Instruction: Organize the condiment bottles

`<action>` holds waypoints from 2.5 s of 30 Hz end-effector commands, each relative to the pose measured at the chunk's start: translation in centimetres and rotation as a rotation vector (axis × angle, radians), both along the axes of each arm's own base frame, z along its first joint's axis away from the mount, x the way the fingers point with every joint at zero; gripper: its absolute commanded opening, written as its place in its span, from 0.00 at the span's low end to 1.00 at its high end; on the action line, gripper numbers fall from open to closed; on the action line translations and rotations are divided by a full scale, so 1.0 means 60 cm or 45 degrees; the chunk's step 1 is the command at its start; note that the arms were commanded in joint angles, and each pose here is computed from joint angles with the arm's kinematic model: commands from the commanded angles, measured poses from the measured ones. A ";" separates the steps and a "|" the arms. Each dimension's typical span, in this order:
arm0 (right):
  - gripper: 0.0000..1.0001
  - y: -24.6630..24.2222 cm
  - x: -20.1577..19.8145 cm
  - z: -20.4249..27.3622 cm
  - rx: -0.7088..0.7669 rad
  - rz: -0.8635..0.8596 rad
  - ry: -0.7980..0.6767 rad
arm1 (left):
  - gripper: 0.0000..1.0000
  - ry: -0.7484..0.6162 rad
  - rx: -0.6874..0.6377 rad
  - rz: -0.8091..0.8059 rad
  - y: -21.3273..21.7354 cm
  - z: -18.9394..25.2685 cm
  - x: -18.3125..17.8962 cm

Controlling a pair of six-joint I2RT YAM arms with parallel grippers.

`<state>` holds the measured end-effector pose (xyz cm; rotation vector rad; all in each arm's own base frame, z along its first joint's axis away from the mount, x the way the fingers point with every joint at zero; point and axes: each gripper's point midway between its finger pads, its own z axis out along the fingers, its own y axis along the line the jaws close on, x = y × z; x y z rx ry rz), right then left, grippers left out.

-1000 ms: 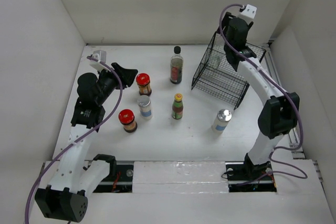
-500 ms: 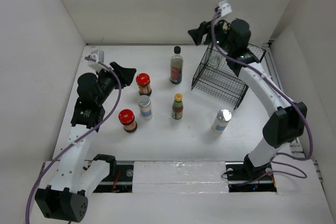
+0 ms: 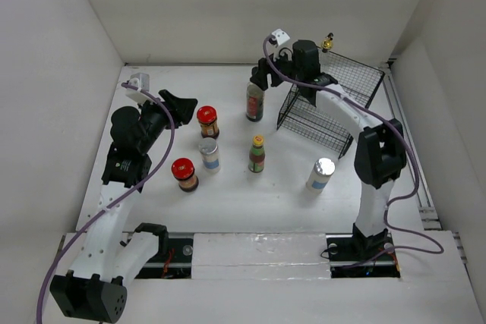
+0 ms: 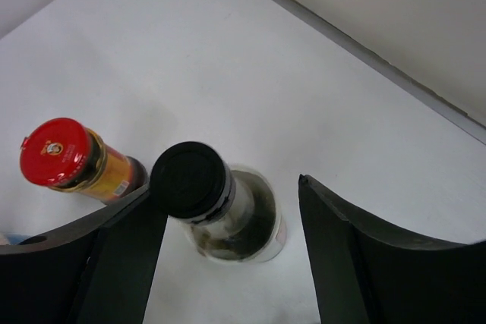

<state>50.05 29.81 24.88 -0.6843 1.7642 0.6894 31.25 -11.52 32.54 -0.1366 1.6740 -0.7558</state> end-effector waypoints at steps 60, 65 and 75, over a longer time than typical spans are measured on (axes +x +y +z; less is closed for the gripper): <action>0.11 -0.568 -0.030 0.489 0.520 -1.031 -0.684 | 0.53 -0.102 -0.022 -0.060 -0.012 0.036 -0.011; 0.11 -0.581 -0.028 0.463 0.486 -1.124 -0.699 | 0.53 -0.090 -0.021 -0.060 -0.012 0.031 -0.008; 0.09 -0.588 -0.030 0.386 0.407 -1.295 -0.704 | 0.53 -0.090 -0.021 -0.060 -0.012 0.031 -0.008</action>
